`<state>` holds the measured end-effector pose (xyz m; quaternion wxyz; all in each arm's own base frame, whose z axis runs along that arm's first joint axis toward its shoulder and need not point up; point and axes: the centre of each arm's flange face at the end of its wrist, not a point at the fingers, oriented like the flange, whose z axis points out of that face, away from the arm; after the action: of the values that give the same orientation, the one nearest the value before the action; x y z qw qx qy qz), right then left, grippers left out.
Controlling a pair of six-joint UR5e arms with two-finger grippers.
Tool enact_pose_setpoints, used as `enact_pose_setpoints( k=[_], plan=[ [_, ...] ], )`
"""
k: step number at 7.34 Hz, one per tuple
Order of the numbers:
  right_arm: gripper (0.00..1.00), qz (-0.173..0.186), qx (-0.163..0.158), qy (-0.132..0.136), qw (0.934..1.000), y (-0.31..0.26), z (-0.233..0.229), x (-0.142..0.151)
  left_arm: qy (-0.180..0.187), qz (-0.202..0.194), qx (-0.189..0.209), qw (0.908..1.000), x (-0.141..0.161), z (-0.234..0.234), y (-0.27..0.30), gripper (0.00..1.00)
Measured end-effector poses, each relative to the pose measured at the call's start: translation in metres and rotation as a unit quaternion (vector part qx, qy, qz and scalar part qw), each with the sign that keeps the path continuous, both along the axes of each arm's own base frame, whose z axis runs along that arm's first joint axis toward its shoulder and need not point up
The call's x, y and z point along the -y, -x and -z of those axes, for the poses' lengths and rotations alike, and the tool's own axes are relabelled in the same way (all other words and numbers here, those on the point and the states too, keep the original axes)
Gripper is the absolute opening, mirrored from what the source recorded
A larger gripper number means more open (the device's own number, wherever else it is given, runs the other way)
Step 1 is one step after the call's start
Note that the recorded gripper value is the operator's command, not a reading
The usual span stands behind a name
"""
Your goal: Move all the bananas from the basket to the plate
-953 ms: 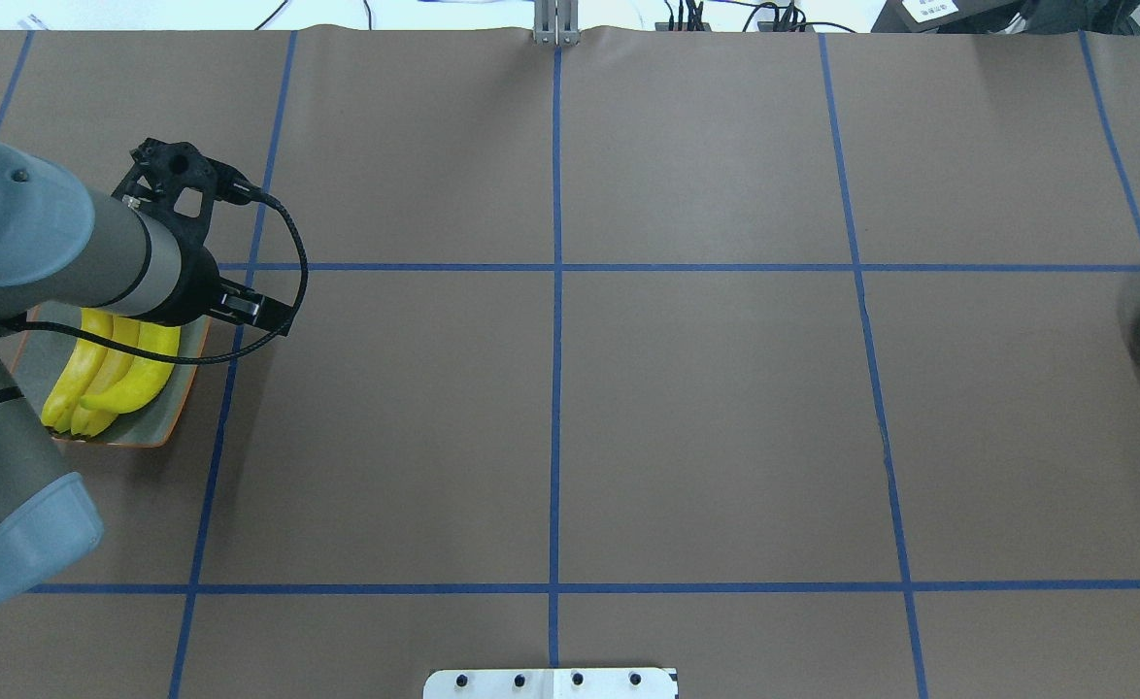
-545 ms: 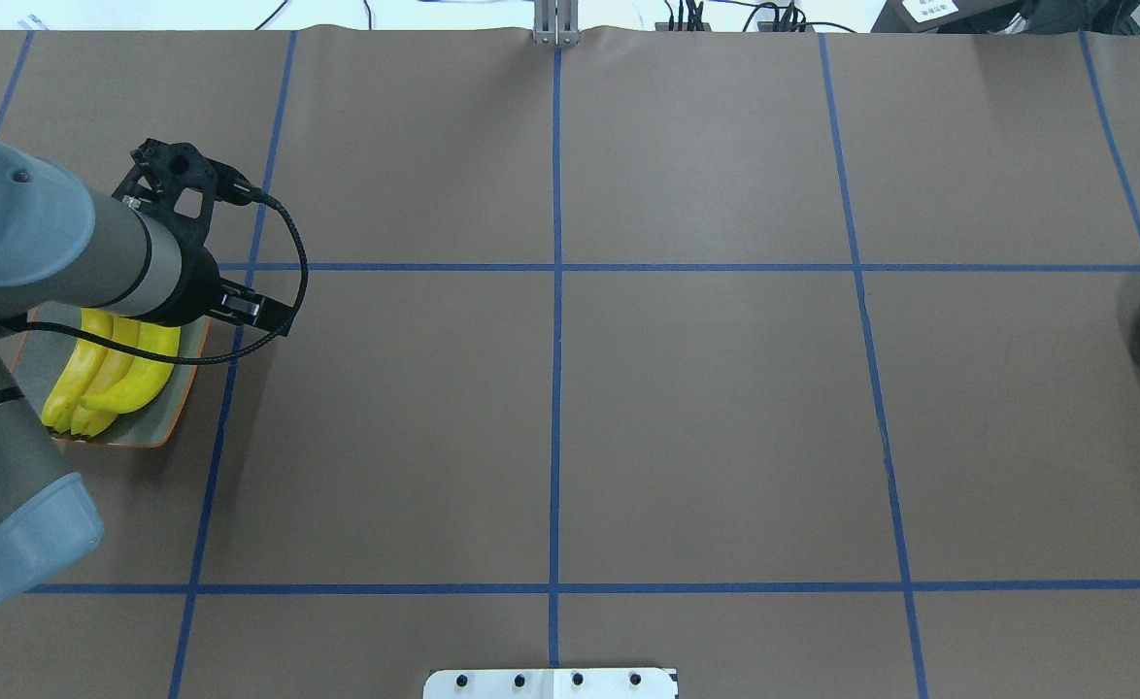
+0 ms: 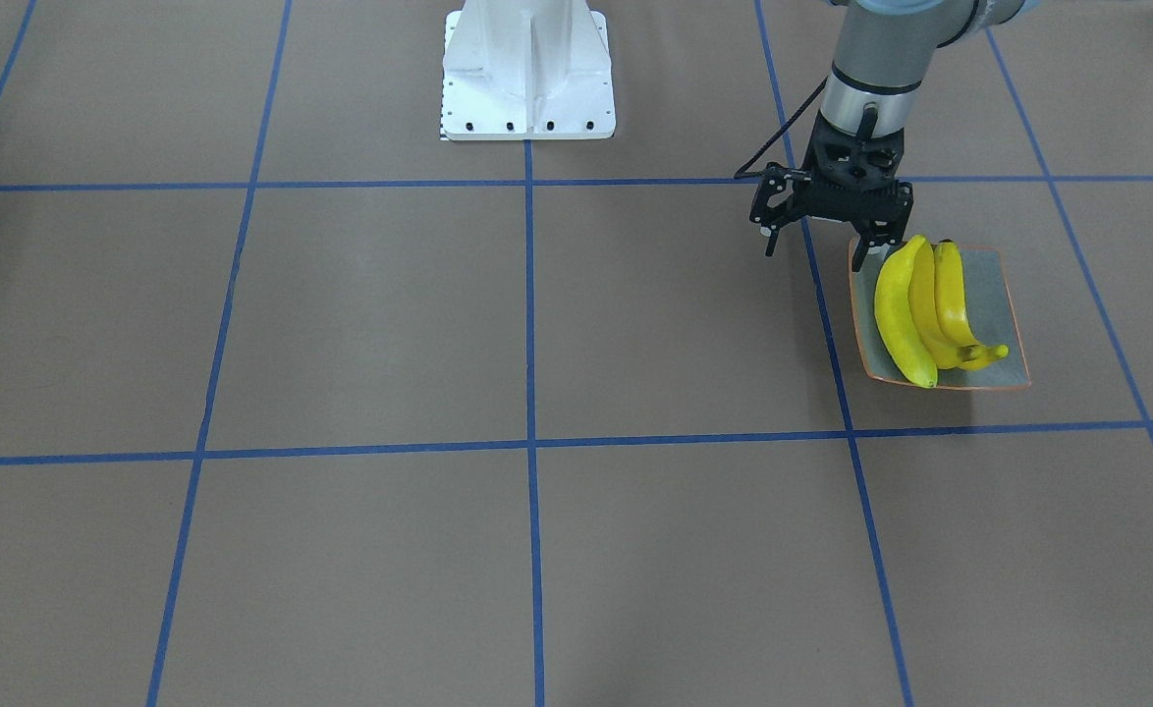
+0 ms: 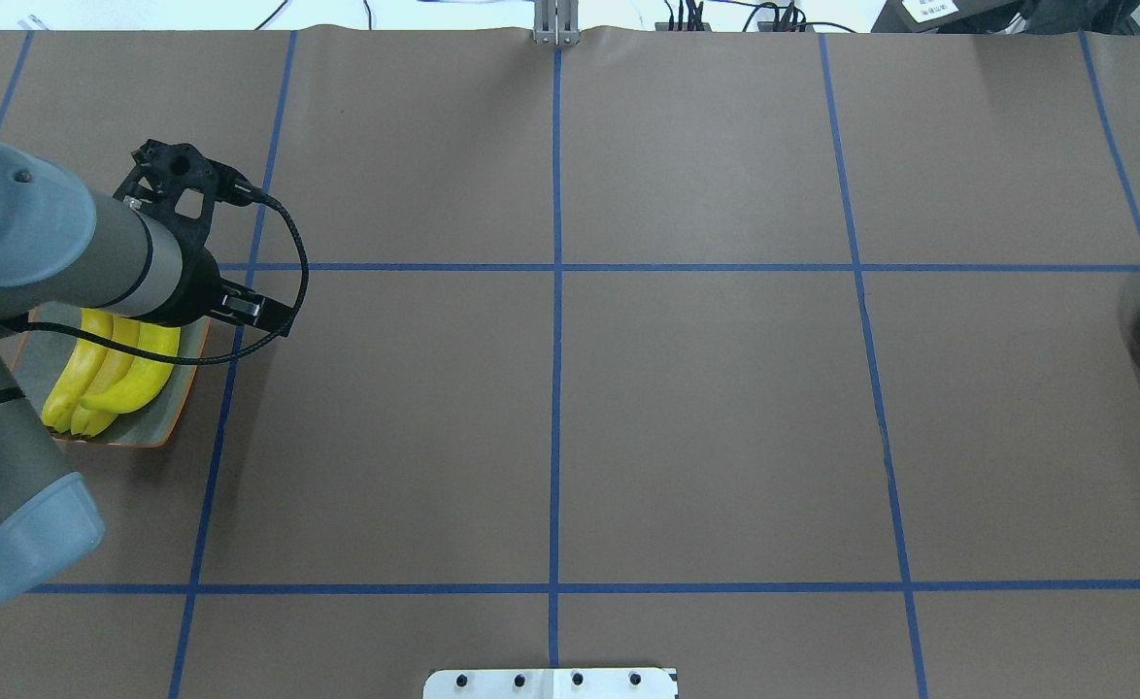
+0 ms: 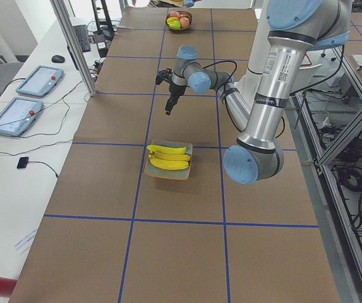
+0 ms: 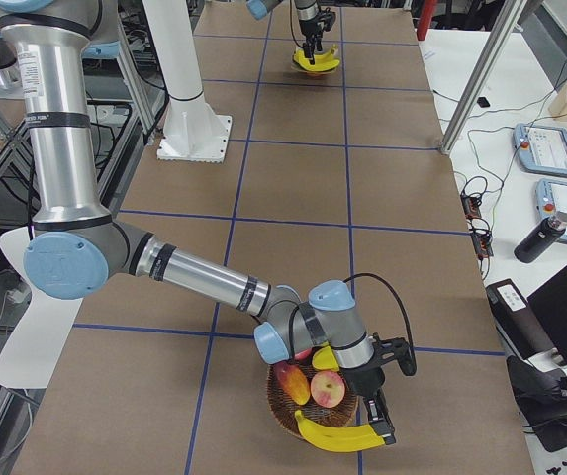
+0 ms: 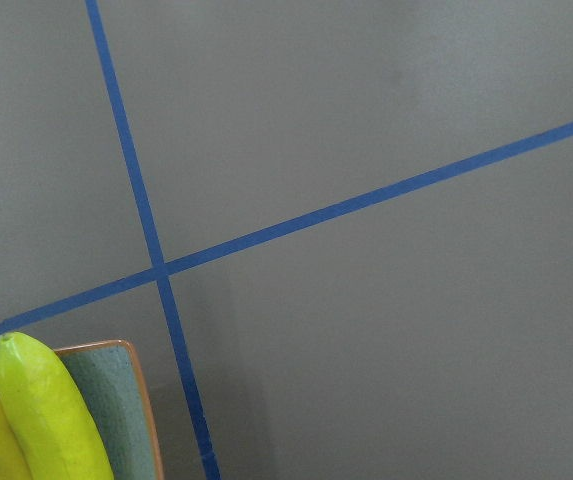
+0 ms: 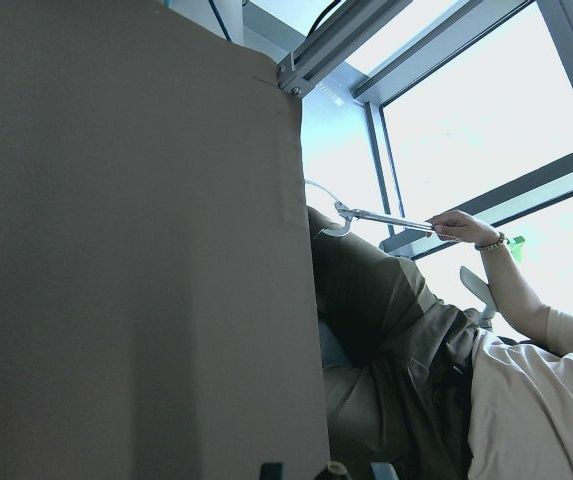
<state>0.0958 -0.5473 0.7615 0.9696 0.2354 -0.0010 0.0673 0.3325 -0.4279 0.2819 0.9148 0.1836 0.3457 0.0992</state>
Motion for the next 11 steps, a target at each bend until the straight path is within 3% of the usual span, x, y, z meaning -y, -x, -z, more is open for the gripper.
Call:
enact_pose_setpoints(
  k=[3, 6, 8, 11],
  plan=[
    [0.0, -0.042, -0.008, -0.043, 0.9982, -0.011, 0.044, 0.029, -0.001, 0.001, -0.001, 1.0, 0.0, 0.001, 0.001, 1.0],
    [0.0, -0.115, 0.03, -0.091, 0.9887, -0.009, 0.101, 0.074, -0.002, 0.0, -0.002, 1.0, -0.001, 0.002, 0.002, 1.0],
    [0.0, -0.162, 0.086, -0.116, 0.9761, 0.02, 0.152, 0.103, -0.004, 0.001, -0.005, 1.0, -0.001, 0.005, 0.002, 1.0],
    [0.0, -0.225, 0.203, -0.14, 0.9426, 0.11, 0.219, 0.136, 0.006, 0.025, -0.031, 0.9992, 0.0, 0.025, 0.0, 1.0]
  ],
)
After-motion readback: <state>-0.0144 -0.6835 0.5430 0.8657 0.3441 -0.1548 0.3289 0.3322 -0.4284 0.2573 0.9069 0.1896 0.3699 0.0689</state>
